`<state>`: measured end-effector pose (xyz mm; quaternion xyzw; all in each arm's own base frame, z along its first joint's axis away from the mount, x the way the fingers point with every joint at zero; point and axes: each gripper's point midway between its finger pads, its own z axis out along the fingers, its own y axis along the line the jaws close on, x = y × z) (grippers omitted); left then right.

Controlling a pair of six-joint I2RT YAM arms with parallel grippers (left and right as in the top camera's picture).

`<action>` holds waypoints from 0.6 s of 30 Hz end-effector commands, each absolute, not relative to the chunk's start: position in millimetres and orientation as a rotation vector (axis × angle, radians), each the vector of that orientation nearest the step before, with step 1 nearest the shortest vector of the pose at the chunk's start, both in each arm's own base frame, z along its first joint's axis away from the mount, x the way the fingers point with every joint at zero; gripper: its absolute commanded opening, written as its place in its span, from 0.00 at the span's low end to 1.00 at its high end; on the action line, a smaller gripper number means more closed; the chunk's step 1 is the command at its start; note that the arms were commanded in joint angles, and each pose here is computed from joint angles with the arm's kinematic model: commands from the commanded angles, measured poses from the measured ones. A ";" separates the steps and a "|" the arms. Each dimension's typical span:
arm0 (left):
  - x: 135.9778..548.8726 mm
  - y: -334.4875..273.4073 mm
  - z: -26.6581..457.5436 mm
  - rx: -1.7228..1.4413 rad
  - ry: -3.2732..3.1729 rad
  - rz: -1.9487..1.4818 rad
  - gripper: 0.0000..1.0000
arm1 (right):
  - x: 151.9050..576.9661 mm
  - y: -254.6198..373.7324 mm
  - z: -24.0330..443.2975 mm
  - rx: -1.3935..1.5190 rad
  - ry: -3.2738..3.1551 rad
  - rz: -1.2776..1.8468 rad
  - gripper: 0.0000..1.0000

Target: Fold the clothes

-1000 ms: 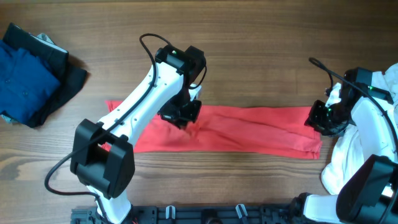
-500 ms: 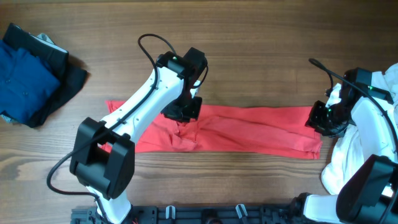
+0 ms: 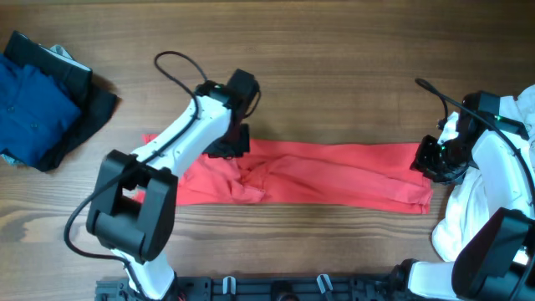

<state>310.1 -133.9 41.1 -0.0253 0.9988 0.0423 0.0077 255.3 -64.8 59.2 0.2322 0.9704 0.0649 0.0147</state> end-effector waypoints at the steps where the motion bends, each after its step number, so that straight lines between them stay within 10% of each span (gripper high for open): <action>1: 326.4 -129.4 36.8 -0.135 3.065 0.116 0.34 | 252.7 -65.5 56.3 0.719 3.037 0.185 0.32; 18: 242.4 -191.0 47.6 0.310 3.371 -0.362 0.32 | 253.9 -65.9 56.3 0.718 3.032 0.184 0.33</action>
